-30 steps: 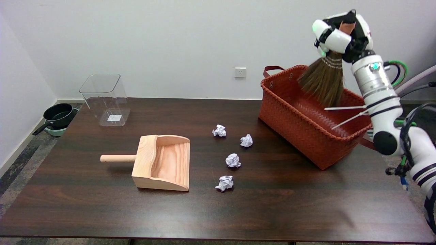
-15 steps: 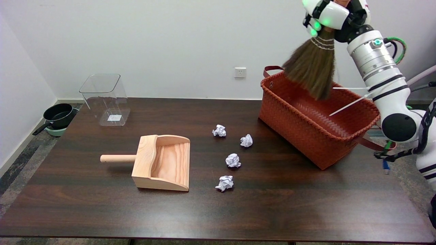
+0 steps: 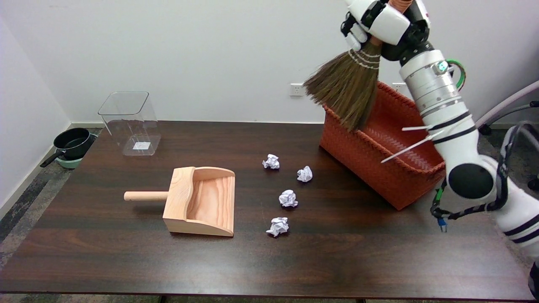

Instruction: Pick up the broom in the basket.

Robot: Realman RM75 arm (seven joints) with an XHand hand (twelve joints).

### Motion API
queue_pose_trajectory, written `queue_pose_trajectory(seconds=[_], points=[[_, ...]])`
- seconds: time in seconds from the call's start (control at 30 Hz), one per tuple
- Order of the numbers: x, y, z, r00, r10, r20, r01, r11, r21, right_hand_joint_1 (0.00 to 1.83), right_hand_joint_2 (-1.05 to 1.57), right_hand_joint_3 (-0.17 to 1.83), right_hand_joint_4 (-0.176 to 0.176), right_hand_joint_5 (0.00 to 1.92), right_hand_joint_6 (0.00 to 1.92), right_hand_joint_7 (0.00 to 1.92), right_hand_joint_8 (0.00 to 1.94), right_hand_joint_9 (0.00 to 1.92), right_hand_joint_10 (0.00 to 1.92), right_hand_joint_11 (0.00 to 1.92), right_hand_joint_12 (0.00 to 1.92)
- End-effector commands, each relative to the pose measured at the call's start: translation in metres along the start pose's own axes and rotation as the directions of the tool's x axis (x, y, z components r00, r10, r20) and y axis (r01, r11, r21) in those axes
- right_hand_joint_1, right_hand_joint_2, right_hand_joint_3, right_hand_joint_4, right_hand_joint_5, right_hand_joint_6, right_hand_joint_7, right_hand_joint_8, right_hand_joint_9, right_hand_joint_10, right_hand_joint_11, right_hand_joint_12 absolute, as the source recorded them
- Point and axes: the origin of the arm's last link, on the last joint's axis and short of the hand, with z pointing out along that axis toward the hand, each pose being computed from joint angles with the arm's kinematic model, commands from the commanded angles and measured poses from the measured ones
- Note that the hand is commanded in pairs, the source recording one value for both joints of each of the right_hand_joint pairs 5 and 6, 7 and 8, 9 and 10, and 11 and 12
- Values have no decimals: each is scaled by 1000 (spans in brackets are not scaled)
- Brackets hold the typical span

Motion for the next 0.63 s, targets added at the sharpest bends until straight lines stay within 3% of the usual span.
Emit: queue_pose_trajectory(seconds=[0.03, 0.2, 0.37, 0.63], points=[[-80, 22, -53, 996, 73, 48, -75, 996, 47, 872, 1456, 1010, 0, 1920, 1920, 1920, 1920, 1920, 1920, 1713, 1713], [-114, 29, -48, 993, 77, 95, -80, 996, 30, 873, 1452, 1026, 0, 1920, 1920, 1920, 1920, 1920, 1920, 1714, 1714], [-146, 66, -41, 975, 136, 174, -114, 985, -128, 874, 1453, 1033, 0, 1920, 1920, 1920, 1920, 1920, 1920, 1718, 1718], [-170, 120, -36, 981, -48, 188, 77, 986, -148, 873, 1453, 1046, 0, 1920, 1920, 1920, 1920, 1920, 1920, 1727, 1727]])
